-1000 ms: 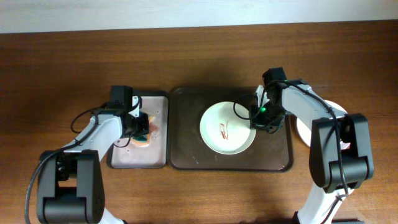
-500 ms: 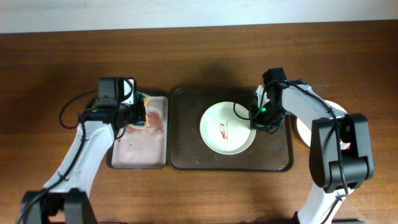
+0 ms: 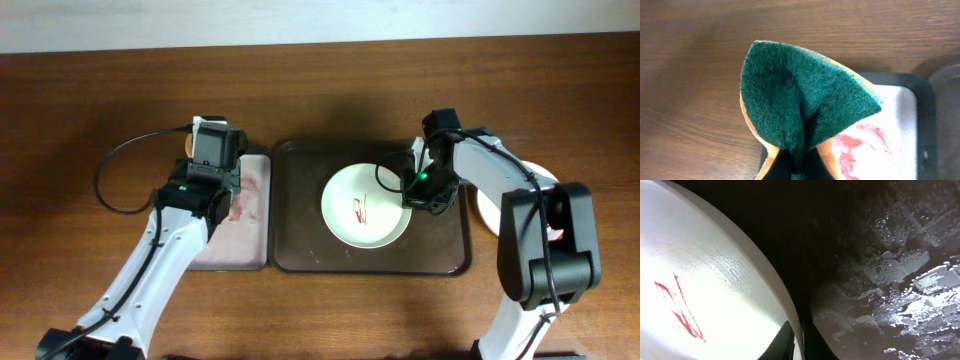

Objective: Clean dirty plates on tray and stack at the side
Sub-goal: 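Dip the sponge in the soapy water with the left gripper, then scrub the white plate with the sponge while the right gripper holds it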

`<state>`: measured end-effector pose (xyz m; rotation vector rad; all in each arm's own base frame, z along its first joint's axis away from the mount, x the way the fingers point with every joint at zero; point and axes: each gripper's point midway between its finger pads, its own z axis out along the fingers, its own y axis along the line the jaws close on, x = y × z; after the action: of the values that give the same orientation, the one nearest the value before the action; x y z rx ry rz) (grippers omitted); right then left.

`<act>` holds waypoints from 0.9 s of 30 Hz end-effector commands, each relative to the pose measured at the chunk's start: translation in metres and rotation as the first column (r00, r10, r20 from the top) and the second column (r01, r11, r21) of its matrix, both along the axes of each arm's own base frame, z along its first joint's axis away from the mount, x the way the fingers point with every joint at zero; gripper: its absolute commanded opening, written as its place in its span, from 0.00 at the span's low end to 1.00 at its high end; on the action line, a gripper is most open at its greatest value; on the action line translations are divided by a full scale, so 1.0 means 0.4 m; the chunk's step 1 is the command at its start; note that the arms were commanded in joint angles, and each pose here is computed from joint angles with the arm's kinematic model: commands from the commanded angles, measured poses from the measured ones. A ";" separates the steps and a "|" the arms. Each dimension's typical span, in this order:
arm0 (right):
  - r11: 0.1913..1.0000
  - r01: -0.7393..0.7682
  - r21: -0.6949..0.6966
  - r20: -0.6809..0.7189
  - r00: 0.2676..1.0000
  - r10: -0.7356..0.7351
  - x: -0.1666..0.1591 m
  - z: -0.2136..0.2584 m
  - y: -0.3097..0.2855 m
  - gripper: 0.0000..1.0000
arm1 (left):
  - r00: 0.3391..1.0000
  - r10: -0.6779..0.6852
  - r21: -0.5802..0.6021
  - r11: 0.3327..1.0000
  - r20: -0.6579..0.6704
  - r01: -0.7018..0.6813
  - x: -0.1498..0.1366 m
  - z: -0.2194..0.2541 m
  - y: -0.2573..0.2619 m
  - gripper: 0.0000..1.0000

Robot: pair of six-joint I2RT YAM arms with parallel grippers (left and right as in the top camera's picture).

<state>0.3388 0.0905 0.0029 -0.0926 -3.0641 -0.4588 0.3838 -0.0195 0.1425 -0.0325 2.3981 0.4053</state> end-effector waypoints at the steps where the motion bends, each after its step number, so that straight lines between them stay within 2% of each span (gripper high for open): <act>1: 1.000 -0.013 -0.025 -0.036 0.999 0.012 -0.025 -0.027 -0.005 0.11 | 0.996 0.045 0.061 0.997 0.075 -0.050 0.008 0.064 0.022 0.00; 19: 1.000 -0.013 -0.028 -0.035 0.999 0.012 -0.024 -0.027 -0.006 0.11 | 0.996 0.044 0.058 0.997 0.073 -0.048 0.007 0.062 0.021 0.00; 21: 1.000 -0.013 -0.028 -0.035 0.999 0.012 -0.025 -0.027 -0.006 0.10 | 0.997 0.035 0.008 0.999 0.064 -0.036 0.007 0.051 0.005 0.00; 23: 1.000 -0.013 -0.027 -0.040 0.999 0.012 -0.027 -0.027 -0.005 0.10 | 0.998 -0.059 -0.134 0.989 -0.003 0.058 -0.006 0.011 -0.060 0.00; 25: 1.000 -0.013 -0.025 -0.044 0.999 0.012 -0.030 -0.026 -0.004 0.04 | 0.993 -0.086 -0.249 0.966 -0.076 0.064 -0.034 -0.031 -0.092 0.00; 27: 1.000 -0.011 0.009 -0.063 0.998 0.012 -0.040 -0.021 0.009 0.04 | 0.986 -0.104 -0.321 0.945 -0.132 0.057 -0.056 -0.067 -0.108 0.00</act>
<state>0.3358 0.0918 0.0035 -0.0909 -3.0499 -0.4689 0.3660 -0.0433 0.1210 -0.0150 2.5308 0.1987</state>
